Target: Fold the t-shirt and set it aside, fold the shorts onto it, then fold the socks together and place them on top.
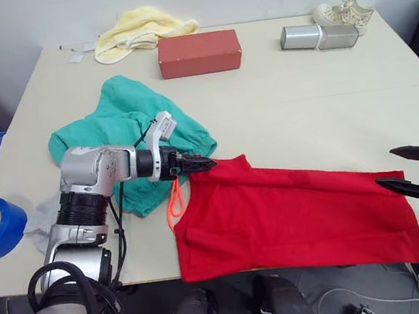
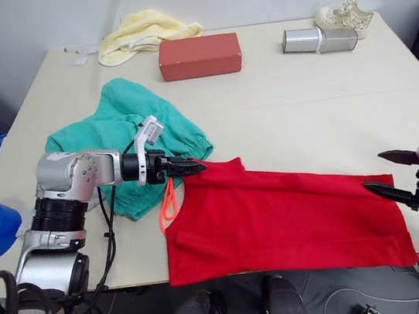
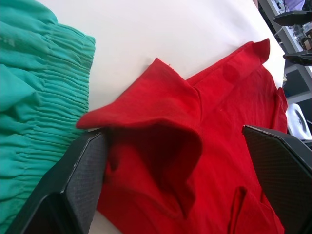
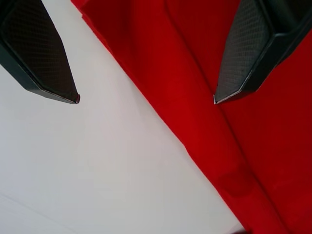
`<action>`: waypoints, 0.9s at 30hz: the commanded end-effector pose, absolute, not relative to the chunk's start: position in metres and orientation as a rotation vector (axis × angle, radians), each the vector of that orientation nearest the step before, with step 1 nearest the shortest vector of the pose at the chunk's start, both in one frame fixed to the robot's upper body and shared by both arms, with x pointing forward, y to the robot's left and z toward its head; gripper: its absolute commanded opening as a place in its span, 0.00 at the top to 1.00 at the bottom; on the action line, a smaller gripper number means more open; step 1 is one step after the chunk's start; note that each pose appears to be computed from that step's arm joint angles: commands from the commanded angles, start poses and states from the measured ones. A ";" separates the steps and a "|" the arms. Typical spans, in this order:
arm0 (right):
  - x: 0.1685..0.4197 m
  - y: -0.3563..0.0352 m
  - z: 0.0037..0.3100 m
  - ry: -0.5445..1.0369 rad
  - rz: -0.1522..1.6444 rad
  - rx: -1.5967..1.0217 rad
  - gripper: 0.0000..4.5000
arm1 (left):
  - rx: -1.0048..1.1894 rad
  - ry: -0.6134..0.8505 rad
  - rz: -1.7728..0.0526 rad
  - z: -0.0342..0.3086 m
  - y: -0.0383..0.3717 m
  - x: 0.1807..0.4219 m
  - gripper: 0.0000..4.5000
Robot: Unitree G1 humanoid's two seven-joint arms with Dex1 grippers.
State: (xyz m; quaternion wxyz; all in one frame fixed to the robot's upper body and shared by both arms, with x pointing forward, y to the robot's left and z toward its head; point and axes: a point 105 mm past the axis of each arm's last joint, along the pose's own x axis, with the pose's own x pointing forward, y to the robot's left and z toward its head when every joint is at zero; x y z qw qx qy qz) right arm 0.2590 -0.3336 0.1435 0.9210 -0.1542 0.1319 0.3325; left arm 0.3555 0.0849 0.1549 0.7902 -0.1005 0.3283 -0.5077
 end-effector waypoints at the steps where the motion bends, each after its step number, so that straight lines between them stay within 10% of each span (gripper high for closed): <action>1: 0.260 -0.333 0.148 0.250 0.685 -0.323 0.00 | -0.187 0.680 -1.111 0.161 0.078 0.363 0.00; 10: 0.257 -0.333 0.143 0.254 0.679 -0.315 0.00 | -0.175 0.566 -1.219 0.168 0.058 0.366 0.00; 25: 0.249 -0.338 0.141 0.287 0.678 -0.323 0.00 | 0.023 0.251 -1.420 0.157 0.058 0.342 0.97; 27: 0.249 -0.338 0.141 0.288 0.678 -0.325 0.00 | 0.070 0.174 -1.473 0.156 0.058 0.336 0.99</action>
